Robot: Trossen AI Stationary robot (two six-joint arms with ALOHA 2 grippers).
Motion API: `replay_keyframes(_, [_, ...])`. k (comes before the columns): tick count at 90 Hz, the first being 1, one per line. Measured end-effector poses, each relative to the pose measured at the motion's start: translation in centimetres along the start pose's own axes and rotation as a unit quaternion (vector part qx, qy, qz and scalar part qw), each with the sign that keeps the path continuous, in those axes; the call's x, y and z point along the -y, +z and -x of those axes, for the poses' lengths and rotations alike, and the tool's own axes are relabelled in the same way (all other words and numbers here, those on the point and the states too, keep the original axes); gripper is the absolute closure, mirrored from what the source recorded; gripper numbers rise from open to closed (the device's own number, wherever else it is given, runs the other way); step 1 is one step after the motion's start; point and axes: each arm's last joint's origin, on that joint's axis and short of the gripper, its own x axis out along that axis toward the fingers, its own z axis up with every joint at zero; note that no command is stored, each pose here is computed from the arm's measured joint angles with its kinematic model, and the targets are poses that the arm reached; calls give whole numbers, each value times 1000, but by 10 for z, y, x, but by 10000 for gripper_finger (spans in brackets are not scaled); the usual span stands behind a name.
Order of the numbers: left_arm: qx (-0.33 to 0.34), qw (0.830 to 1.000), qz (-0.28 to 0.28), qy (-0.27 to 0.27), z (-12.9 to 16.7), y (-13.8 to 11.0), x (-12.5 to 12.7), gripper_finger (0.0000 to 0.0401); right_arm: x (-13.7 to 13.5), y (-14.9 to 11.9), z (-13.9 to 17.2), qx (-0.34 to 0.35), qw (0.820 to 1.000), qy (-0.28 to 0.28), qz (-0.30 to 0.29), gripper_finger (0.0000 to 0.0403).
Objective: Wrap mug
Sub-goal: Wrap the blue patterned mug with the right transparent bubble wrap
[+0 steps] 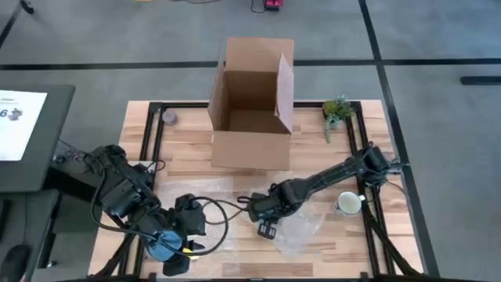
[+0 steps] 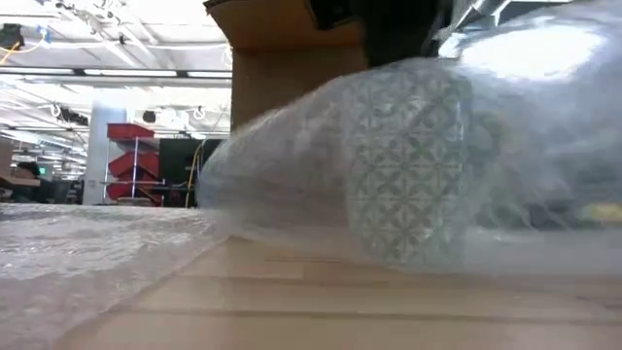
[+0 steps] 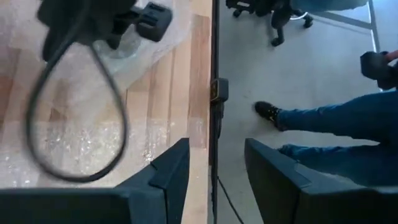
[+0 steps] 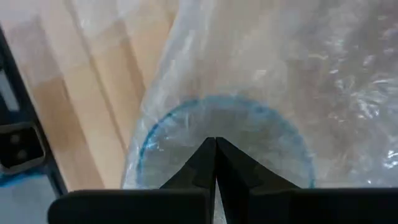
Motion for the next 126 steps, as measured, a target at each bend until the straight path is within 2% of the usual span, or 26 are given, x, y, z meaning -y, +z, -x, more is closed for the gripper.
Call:
replay_keyframes(13, [0, 1000, 2, 0, 0, 0, 0, 268, 2, 8, 14, -8, 999, 9, -32, 403])
replay_keyframes(22, [0, 1000, 3, 0, 0, 0, 0, 268, -2, 12, 30, -20, 994, 43, -97, 403])
replay_keyframes(30, [0, 1000, 1, 0, 0, 0, 0, 268, -11, 13, 37, 1, 990, 52, -133, 403])
replay_keyframes(41, [0, 1000, -5, 0, 0, 0, 0, 268, -18, 4, 28, -4, 985, 25, -173, 403])
replay_keyframes(48, [0, 1000, -9, 1, 0, 0, 0, 268, -17, -8, 19, -28, 978, -14, -208, 403])
replay_keyframes(57, [1, 1000, -16, 1, 0, 0, 0, 268, -13, -13, 9, -16, 970, -37, -241, 403])
replay_keyframes(67, [4, 1000, -24, 4, 0, 0, 0, 268, -7, -18, 1, -24, 966, -58, -249, 403])
replay_keyframes(80, [5, 1000, -26, 7, 0, 1, -1, 268, -3, -23, -13, -18, 971, -62, -231, 403])
replay_keyframes(98, [12, 1000, -21, 14, 0, 2, -2, 268, 2, -33, -21, -50, 982, -83, -165, 403])
replay_keyframes(114, [15, 1000, -13, 14, 0, 2, -2, 268, 2, -31, -17, -73, 993, -65, -72, 403])
replay_keyframes(126, [21, 1000, 1, 7, 0, 3, 0, 268, -5, -27, -9, -74, 997, -31, 14, 403])
